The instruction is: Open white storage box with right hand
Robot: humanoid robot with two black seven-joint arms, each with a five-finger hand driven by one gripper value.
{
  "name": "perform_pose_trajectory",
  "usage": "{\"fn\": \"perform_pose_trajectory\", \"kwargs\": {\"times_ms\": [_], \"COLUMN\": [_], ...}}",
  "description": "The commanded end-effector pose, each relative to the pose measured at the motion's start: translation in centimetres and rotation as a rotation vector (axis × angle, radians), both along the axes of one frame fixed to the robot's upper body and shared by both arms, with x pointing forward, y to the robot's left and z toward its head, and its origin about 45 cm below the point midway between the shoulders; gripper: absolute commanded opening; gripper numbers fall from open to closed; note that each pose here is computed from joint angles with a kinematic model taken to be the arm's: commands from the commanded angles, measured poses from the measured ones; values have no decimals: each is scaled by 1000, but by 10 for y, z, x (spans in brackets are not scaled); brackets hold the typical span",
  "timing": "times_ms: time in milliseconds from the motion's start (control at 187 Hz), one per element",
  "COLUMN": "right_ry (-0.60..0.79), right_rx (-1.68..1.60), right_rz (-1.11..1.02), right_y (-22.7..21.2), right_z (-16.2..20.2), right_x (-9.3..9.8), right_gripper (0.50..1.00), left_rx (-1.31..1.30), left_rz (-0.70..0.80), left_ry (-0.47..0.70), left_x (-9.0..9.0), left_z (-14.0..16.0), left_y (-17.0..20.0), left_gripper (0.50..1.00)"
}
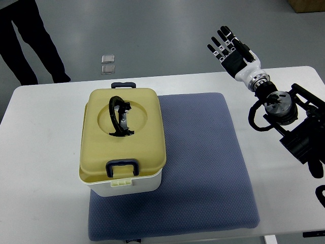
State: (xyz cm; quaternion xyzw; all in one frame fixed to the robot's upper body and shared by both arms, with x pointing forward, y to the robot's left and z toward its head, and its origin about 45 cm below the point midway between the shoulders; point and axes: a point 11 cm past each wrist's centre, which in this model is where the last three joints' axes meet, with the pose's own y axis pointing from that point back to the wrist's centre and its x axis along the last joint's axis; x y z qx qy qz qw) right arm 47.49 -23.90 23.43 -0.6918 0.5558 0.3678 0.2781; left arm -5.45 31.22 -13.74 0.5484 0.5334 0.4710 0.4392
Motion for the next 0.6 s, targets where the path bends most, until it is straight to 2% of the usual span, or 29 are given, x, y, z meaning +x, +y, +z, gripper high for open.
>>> {"fn": "perform_pose_trajectory", "kwargs": {"times_ms": [0, 337, 465, 593], "right_ry": [2, -49, -123, -322], "right_rx": [-3, -144, -383, -852], "right_rz": [0, 55, 183, 416], "right_y": [0, 5, 22, 44], "right_z": [-1, 11, 24, 44], "right_x": [0, 4, 6, 5], "right_gripper": [928, 928, 928, 928], "left_rx": [0, 2, -3, -6], "left_rz": [0, 1, 1, 1], "left_ry": [0, -2, -2, -4], "left_x": [0, 1, 1, 1], "left_z": [0, 0, 0, 0], "left_y": [0, 0, -1, -2], "left_gripper": [1000, 1000, 1000, 1000]}}
